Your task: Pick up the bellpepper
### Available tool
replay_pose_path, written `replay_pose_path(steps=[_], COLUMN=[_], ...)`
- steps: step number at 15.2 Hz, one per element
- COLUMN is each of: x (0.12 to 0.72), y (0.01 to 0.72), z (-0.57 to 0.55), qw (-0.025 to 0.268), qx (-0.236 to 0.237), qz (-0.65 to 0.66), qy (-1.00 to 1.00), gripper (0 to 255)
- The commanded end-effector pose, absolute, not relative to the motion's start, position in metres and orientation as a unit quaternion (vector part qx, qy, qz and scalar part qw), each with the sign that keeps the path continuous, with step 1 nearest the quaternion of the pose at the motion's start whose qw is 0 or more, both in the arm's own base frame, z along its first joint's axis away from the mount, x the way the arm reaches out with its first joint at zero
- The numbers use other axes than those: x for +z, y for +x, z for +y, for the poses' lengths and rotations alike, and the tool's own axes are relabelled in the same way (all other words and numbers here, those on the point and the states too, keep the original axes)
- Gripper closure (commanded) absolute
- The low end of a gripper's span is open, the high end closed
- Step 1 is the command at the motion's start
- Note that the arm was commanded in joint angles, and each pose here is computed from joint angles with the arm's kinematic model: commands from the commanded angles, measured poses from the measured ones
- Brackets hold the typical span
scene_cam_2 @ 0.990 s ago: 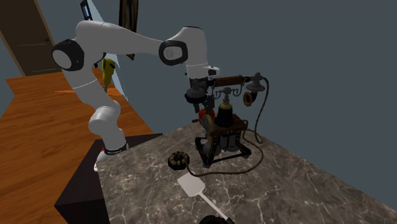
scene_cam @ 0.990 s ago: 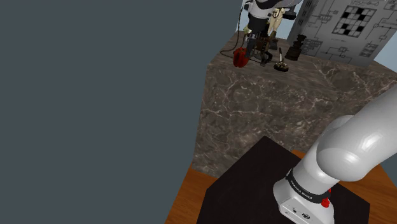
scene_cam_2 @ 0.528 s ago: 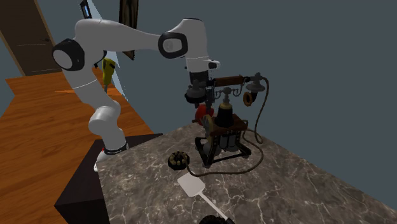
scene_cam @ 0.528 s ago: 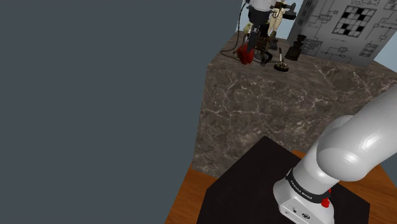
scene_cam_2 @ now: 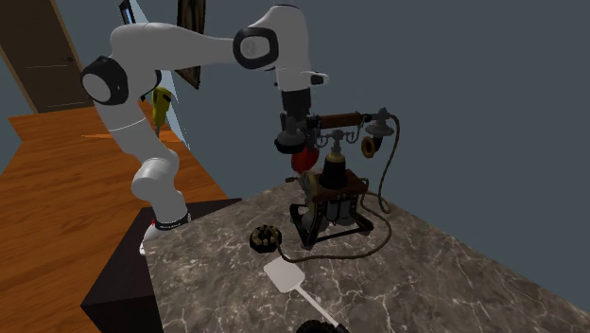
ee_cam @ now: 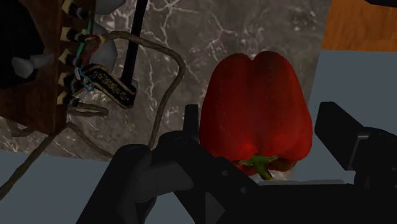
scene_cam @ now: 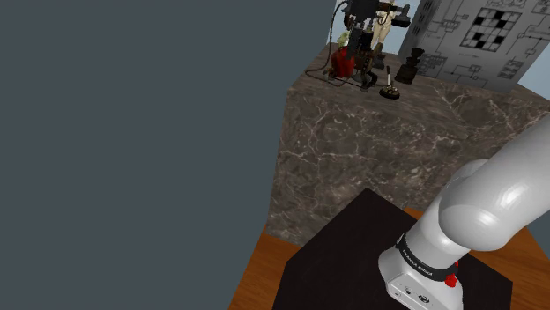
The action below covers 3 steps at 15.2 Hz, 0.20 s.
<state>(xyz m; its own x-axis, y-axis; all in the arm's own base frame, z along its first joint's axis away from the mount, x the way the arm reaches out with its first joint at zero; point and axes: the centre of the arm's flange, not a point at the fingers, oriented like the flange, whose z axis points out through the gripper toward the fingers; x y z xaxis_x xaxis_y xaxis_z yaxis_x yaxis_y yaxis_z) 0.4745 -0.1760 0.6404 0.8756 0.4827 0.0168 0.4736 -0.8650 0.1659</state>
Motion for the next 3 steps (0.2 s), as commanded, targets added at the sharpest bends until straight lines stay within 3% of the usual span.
replay_pose_path(steps=[1, 3], x=[0.6513, 0.6521], y=[0.4742, 0.4742], z=[-0.1758, -0.1758], qw=[0.079, 0.079], qx=[0.029, 0.029], qz=[0.248, 0.248], qy=[0.965, 0.965], gripper=[255, 255])
